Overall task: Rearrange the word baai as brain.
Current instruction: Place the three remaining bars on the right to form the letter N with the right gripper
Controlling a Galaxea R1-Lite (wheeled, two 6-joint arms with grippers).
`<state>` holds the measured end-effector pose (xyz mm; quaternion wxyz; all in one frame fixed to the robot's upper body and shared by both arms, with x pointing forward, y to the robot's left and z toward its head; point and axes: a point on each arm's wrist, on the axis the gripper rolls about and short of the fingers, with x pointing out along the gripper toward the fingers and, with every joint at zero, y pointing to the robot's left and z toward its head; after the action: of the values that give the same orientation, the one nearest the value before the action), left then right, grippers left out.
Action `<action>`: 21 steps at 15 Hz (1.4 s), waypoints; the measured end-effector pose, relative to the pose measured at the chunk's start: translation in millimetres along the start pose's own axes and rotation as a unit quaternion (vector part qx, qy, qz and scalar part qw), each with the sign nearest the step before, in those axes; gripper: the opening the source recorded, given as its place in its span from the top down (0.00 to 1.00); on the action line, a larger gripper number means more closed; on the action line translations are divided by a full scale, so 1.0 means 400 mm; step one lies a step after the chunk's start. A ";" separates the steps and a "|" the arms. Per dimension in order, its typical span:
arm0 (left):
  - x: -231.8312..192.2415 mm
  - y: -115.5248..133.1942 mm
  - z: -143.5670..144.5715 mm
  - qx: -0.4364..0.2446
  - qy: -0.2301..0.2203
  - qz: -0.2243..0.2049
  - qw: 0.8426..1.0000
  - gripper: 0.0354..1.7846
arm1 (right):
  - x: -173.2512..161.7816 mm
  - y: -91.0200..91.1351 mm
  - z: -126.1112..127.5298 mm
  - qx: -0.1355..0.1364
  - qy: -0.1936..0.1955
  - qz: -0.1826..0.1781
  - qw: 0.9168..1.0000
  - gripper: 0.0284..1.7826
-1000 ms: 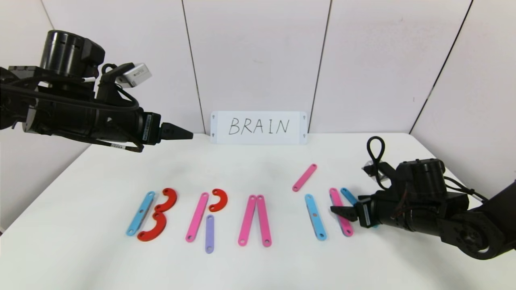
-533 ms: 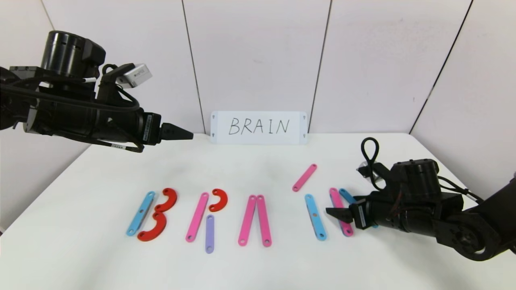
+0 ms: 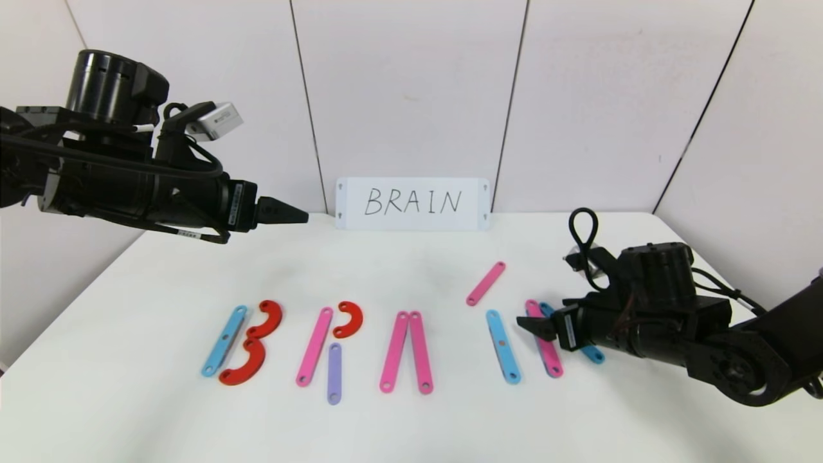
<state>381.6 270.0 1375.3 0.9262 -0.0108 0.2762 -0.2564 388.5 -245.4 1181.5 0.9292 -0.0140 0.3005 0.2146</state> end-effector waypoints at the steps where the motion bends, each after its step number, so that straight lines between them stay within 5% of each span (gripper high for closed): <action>1: 0.000 0.000 0.000 0.000 0.000 0.000 1.000 0.02 | 0.007 0.007 0.014 -0.005 -0.009 -0.016 1.000 0.03; 4: 0.000 0.000 0.000 0.000 0.000 0.000 1.000 0.02 | 0.032 0.046 0.050 -0.014 -0.029 -0.046 0.998 0.03; 7: 0.000 0.000 0.000 0.000 0.000 0.000 1.000 0.02 | 0.068 0.091 0.089 0.006 -0.050 -0.070 0.996 0.03; 15: 0.007 0.001 -0.002 0.000 0.003 0.000 1.000 0.02 | 0.179 0.180 0.118 0.037 -0.032 -0.102 0.994 0.03; 21: 0.010 0.002 -0.002 -0.001 0.005 0.000 1.000 0.02 | 0.226 0.197 0.117 0.046 -0.015 -0.108 0.993 0.03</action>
<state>384.5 268.7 1372.3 0.9249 -0.0101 0.2806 -0.2564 448.1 -131.3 1176.9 0.9511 -0.0003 0.2925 0.0996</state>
